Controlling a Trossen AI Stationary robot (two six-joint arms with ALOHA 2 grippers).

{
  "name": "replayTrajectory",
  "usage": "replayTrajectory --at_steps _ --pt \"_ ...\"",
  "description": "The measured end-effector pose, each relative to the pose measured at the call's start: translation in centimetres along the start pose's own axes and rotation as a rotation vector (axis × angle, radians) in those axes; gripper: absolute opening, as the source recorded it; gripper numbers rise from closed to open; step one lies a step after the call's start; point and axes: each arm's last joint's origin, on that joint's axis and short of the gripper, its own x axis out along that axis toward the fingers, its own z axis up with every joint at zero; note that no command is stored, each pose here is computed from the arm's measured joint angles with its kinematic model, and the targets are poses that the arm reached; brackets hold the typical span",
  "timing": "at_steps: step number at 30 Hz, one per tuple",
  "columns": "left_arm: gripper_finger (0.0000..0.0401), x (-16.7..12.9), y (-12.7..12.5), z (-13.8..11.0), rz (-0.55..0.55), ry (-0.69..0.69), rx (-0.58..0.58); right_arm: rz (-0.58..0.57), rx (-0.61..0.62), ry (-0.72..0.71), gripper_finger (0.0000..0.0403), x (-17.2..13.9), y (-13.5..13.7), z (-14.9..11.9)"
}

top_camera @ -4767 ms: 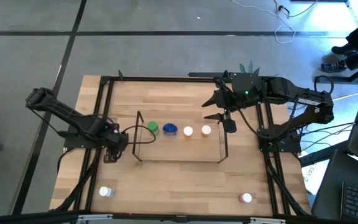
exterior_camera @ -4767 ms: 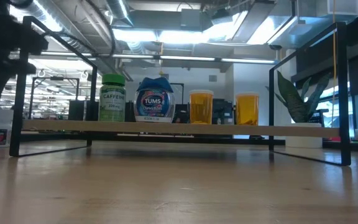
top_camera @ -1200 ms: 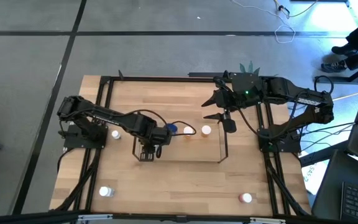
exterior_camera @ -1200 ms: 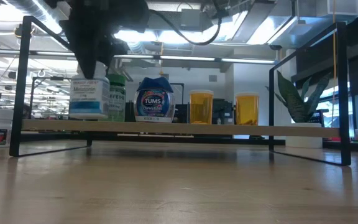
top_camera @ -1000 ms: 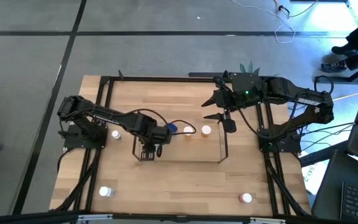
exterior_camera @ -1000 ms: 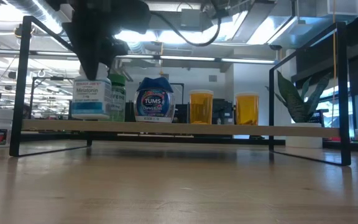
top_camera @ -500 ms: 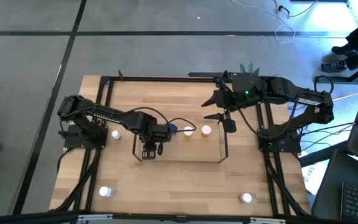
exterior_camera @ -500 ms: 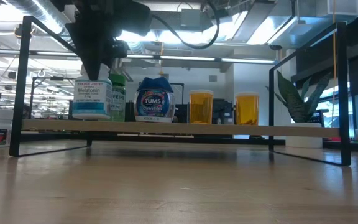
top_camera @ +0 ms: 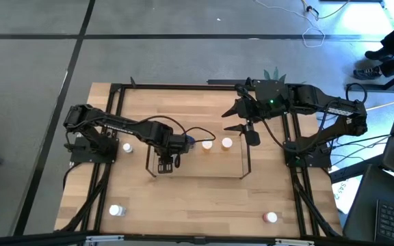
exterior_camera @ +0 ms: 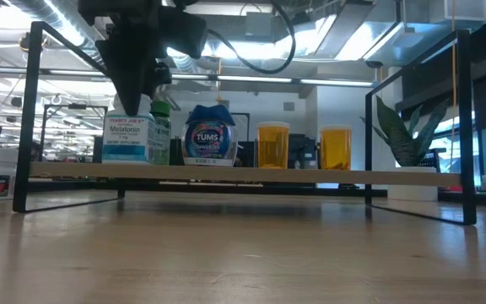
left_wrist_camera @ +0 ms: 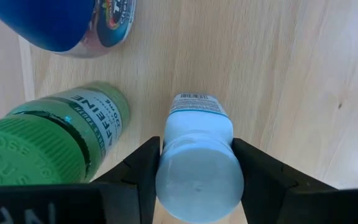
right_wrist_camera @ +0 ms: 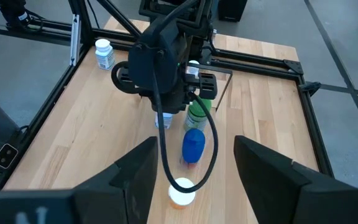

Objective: Pick and place medicine bottles onto shelf by color
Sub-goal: Put the top big white pill bottle on the shelf, then put the pink pill bottle on the shelf

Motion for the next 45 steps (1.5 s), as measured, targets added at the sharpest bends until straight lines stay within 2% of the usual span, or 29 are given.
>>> replayTrajectory --at_steps 10,18,22,34,45 --pt "0.0167 0.0 0.0 0.0 0.014 -0.001 0.027 0.000 0.000 0.000 0.0214 0.0 0.0 0.0" --pt "0.0230 0.0 0.1 0.0 0.037 -0.001 0.023 0.000 0.000 0.000 0.0213 0.0 0.0 0.0" --pt "0.0248 -0.1 0.1 0.0 0.034 -0.006 0.021 0.000 0.000 0.000 0.0213 0.0 0.0 0.0" --pt "0.0254 -2.3 0.2 -0.1 0.022 -0.039 0.019 0.000 0.000 0.000 0.0213 0.0 0.0 0.0" --pt "0.0255 -4.9 0.0 0.9 0.012 -0.089 0.075 0.000 0.000 0.000 0.0213 0.0 0.0 0.0"
